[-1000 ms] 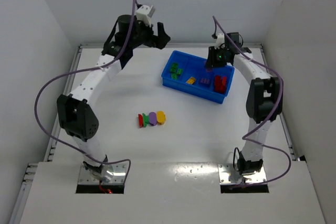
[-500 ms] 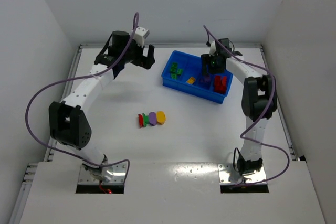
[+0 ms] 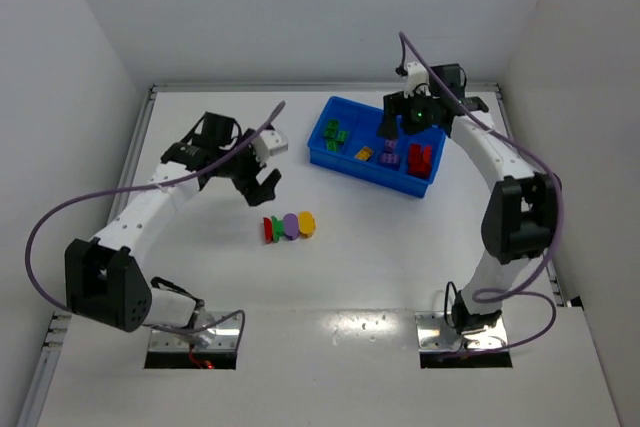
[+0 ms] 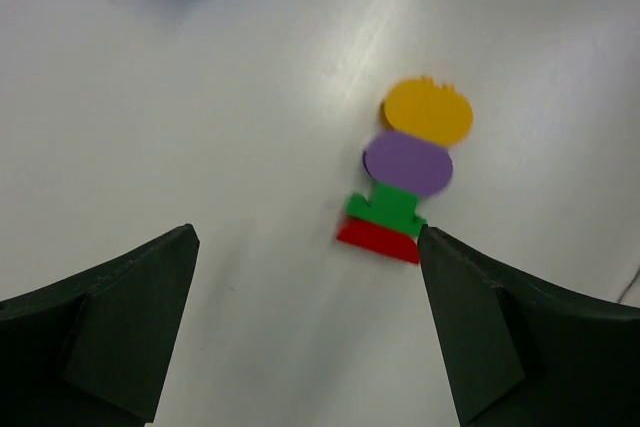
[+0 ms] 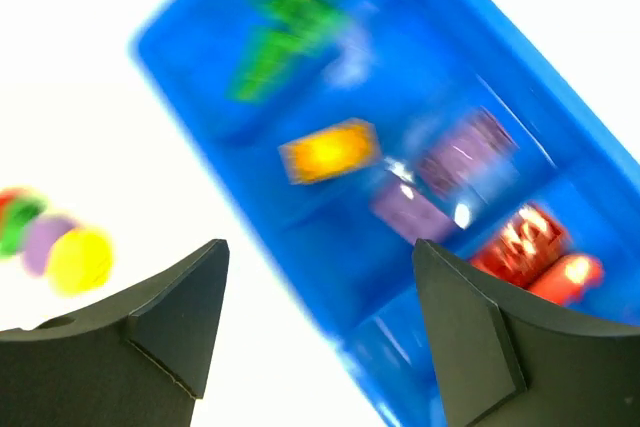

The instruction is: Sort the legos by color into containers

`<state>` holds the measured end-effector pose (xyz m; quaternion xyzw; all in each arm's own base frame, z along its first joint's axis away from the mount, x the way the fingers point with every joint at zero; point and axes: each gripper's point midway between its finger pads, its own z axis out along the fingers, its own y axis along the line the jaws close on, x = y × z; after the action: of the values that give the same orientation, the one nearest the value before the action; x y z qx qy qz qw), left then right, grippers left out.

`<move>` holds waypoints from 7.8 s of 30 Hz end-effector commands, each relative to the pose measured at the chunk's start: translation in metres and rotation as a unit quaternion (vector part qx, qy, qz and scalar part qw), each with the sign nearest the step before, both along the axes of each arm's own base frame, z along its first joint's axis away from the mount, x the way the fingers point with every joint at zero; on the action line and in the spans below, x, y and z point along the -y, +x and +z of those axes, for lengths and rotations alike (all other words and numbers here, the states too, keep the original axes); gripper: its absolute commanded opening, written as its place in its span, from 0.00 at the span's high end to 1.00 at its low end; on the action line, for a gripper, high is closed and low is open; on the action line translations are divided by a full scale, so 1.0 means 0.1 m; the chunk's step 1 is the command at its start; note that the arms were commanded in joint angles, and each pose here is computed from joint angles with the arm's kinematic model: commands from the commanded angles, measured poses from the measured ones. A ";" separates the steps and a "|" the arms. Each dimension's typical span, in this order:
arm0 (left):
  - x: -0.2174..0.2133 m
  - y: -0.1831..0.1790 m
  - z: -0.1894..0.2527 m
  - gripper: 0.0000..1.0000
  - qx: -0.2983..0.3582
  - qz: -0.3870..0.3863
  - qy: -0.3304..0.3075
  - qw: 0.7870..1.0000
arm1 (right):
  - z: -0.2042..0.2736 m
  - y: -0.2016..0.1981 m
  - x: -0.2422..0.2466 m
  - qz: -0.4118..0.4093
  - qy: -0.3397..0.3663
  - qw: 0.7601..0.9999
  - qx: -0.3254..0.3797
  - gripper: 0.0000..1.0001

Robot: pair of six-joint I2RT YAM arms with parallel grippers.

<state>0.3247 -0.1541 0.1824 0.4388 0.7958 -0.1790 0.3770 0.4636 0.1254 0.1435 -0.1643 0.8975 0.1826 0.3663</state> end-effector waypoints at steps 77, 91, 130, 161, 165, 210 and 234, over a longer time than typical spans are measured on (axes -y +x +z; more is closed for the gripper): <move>-1.80 0.22 -0.30 0.00 -0.013 0.373 -0.046 0.927 | -1.42 -1.83 -2.29 0.606 -0.118 0.786 -0.011 0.63; -0.79 -0.18 -0.22 0.00 -0.159 0.180 -0.227 0.944 | -0.98 -1.43 -1.94 0.454 -0.119 0.883 0.011 1.00; -0.22 -0.04 -0.19 0.20 -0.319 0.086 -0.345 0.878 | 0.17 -1.16 -2.44 0.398 -0.067 0.900 0.168 1.00; -0.30 0.01 -0.17 0.88 -0.306 0.076 -0.362 0.877 | 0.10 -1.07 -2.22 0.367 -0.103 0.909 0.170 1.00; -0.44 0.01 -0.17 0.88 -0.291 0.100 -0.353 0.883 | 0.11 -0.98 -1.94 0.335 -0.121 0.919 0.168 1.00; 3.16 1.17 0.50 0.85 -0.139 -0.112 -0.337 0.925 | 0.02 -2.45 0.56 0.189 -0.249 0.949 0.033 1.00; 3.80 1.37 -0.11 0.79 -0.076 -0.049 -0.320 0.943 | 0.30 -2.59 0.92 0.091 -0.292 0.952 0.026 1.00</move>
<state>0.4406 -0.5350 0.1422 0.3220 0.7212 -0.4890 0.3702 0.1983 0.0359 0.1564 -0.3758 0.8812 -0.0494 0.2826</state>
